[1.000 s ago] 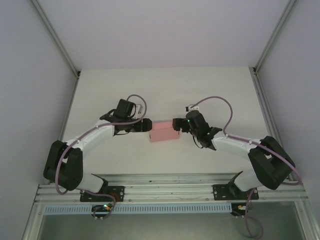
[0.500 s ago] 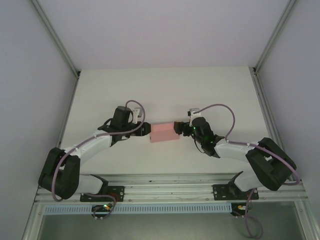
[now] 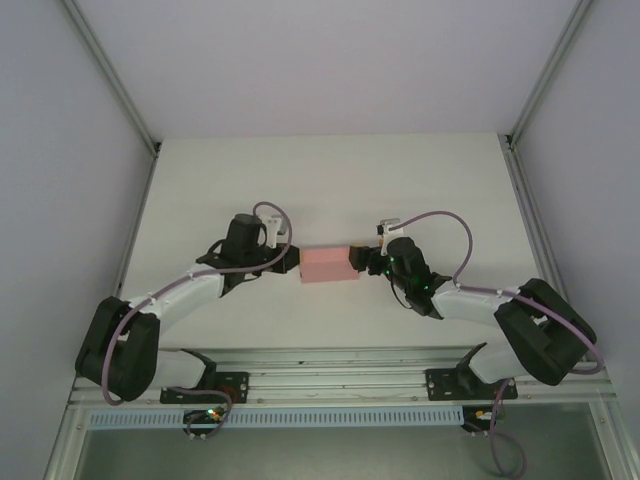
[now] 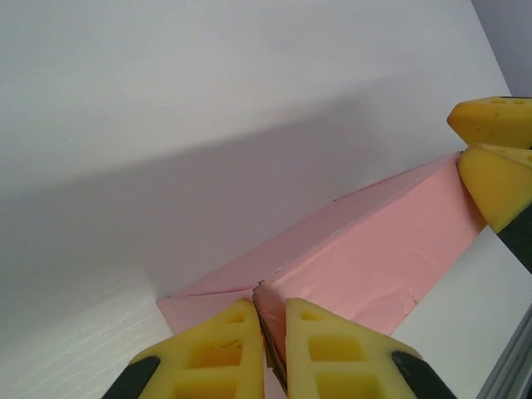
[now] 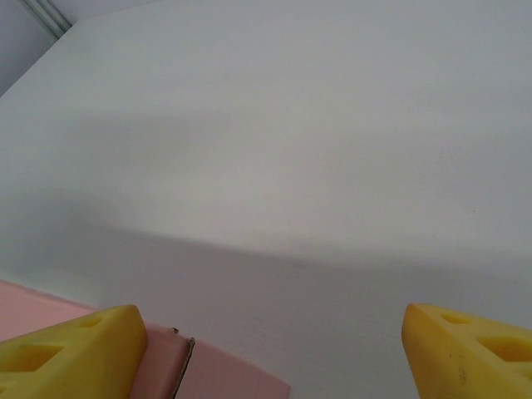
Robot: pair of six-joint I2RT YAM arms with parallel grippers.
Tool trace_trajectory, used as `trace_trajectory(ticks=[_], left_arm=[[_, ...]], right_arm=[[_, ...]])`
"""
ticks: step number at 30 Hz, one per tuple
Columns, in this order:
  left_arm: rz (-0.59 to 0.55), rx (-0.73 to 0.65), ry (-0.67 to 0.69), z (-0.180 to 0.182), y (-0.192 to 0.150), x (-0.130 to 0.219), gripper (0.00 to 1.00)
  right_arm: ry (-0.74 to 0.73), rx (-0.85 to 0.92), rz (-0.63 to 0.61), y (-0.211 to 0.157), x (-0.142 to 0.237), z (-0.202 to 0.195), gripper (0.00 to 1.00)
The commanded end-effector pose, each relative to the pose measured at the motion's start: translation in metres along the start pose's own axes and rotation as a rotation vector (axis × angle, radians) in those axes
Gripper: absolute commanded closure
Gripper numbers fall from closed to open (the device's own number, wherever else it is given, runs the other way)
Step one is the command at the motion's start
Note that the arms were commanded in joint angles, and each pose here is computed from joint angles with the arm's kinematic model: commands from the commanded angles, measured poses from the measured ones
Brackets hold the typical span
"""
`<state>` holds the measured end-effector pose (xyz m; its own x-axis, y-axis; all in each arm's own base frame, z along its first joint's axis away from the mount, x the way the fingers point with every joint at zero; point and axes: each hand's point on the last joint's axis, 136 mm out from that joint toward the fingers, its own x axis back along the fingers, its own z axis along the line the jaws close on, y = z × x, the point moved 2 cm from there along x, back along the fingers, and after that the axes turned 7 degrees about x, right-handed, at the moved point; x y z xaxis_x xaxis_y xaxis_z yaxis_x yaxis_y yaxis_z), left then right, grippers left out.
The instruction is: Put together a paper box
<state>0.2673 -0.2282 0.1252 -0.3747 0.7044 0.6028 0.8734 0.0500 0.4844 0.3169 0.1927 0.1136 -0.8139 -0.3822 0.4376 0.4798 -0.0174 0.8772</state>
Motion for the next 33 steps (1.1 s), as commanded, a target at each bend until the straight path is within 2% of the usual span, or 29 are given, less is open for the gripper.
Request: trace_trajectory(ticks=[1,3,4,5,7,8,10,11,14,16,19,22,25,28,33], left_arm=[[0.209,0.039,0.148,0.032,-0.055,-0.007,0.87],[0.192,0.026,0.142,0.025,-0.047,-0.004,0.8],[0.179,0.018,0.141,0.022,-0.042,-0.002,0.67],[0.161,0.013,0.155,0.02,-0.035,0.0,0.59],[0.147,-0.005,0.167,0.012,-0.021,0.005,0.56],[0.14,-0.022,0.157,0.005,-0.013,0.007,0.45],[0.119,-0.048,0.135,-0.009,0.001,0.012,0.35],[0.099,-0.063,0.123,-0.016,0.01,0.016,0.22],[0.032,-0.063,0.177,-0.023,0.036,0.03,0.0],[-0.005,-0.054,0.228,-0.02,0.052,0.041,0.0],[-0.065,-0.051,0.331,-0.005,0.072,0.057,0.0],[-0.113,-0.033,0.451,0.016,0.087,0.072,0.0],[-0.107,-0.017,0.475,0.023,0.092,0.078,0.0],[-0.129,0.004,0.511,0.035,0.096,0.086,0.0],[-0.14,0.013,0.529,0.043,0.091,0.092,0.0]], right_arm=[[0.015,0.078,0.218,-0.047,0.004,-0.001,0.18],[0.014,0.08,0.226,-0.04,0.003,0.002,0.17],[0.023,0.079,0.201,-0.026,0.007,0.005,0.17],[0.02,0.082,0.207,-0.02,0.008,0.007,0.17],[0.018,0.087,0.211,-0.008,0.009,0.01,0.16],[0.015,0.088,0.213,-0.001,0.009,0.012,0.14],[0.026,0.101,0.209,0.011,0.01,0.017,0.12],[0.037,0.114,0.199,0.02,0.011,0.021,0.1],[0.064,0.165,0.154,0.046,0.015,0.029,0.06],[0.126,0.24,0.13,0.059,0.019,0.041,0.0],[0.292,0.427,0.133,0.062,0.028,0.065,0.0],[0.481,0.668,0.16,0.051,0.038,0.086,0.0],[0.671,0.876,0.203,0.041,0.052,0.103,0.0],[0.794,1.034,0.27,0.034,0.059,0.108,0.0],[0.778,1.183,0.449,0.025,0.039,0.094,0.0]])
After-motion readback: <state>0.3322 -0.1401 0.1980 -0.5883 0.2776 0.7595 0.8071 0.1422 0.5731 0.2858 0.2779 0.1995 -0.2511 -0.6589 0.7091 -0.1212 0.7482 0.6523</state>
